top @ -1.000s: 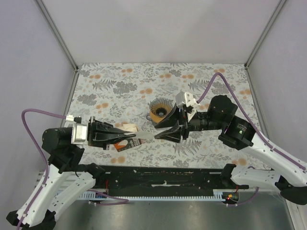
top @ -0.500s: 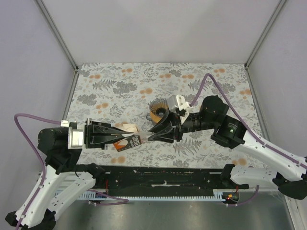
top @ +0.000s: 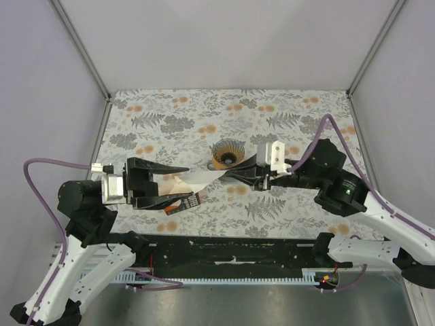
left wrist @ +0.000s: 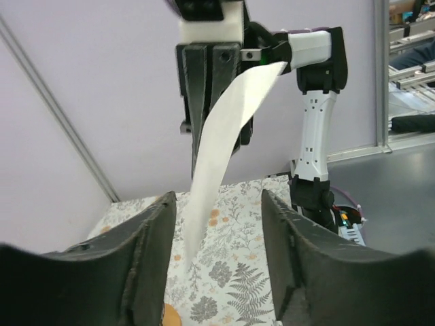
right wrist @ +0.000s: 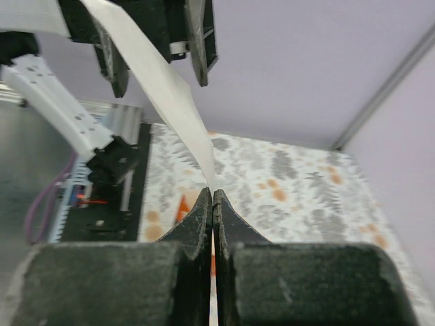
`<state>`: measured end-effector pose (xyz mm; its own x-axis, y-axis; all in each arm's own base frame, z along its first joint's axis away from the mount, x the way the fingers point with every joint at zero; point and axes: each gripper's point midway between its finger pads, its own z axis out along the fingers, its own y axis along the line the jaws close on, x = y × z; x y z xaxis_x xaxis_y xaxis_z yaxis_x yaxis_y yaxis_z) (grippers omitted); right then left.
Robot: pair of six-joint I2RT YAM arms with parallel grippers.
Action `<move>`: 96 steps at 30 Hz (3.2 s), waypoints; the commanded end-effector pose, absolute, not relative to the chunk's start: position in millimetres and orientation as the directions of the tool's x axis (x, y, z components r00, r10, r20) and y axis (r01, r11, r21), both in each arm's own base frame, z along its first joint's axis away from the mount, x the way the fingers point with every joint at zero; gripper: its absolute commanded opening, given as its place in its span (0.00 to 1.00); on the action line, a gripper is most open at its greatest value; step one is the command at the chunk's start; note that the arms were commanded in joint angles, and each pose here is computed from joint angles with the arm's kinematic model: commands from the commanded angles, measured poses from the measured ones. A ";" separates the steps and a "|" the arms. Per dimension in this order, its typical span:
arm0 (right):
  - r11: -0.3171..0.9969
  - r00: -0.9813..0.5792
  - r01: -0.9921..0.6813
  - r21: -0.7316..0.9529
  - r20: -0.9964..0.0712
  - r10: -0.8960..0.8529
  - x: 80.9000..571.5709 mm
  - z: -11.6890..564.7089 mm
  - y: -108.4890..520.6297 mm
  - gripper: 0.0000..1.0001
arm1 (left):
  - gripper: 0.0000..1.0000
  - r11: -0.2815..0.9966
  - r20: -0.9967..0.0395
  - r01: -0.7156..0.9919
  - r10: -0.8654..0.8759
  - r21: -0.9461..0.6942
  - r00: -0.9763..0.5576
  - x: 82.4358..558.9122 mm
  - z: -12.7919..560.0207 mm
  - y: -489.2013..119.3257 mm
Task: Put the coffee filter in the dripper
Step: Adjust the coffee filter.
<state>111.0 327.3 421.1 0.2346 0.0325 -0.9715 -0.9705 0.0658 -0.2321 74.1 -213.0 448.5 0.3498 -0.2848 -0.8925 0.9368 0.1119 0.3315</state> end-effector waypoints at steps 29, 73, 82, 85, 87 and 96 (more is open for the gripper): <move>-0.121 0.995 -0.064 -0.990 -0.055 -0.083 124.0 398.4 286.6 0.00 | 0.88 0.118 -0.960 0.960 -0.148 -0.255 -0.237 137.3 381.5 -236.4; 0.377 0.749 -0.539 -0.753 -0.633 -0.193 177.4 455.2 269.8 0.74 | 0.02 -0.011 -0.986 0.995 -0.134 -0.099 -0.100 119.0 362.2 -256.2; 0.238 0.245 -0.941 -0.241 -0.969 -0.013 136.9 434.9 274.3 0.71 | 0.02 0.109 -0.988 0.990 -0.113 0.093 0.105 127.2 375.8 -245.1; 0.102 0.131 -0.986 -0.129 -0.991 0.015 111.9 436.6 283.5 0.65 | 0.02 0.117 -0.985 0.987 -0.124 0.107 0.122 123.8 379.9 -242.8; 0.050 0.051 -0.998 -0.050 -0.999 0.015 103.1 436.7 288.8 0.59 | 0.02 0.126 -0.985 0.987 -0.131 0.097 0.114 122.5 381.7 -241.7; -0.046 -0.128 -0.991 0.130 -0.991 -0.028 93.6 430.4 305.2 0.56 | 0.02 0.167 -0.981 0.983 -0.165 0.077 0.105 123.1 380.3 -238.9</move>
<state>111.3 305.1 413.1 -0.0467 -0.0450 -0.9979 -0.9984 0.0347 0.0452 120.7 -241.8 370.6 0.0472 -0.1296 -0.9905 0.9912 0.1292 0.0303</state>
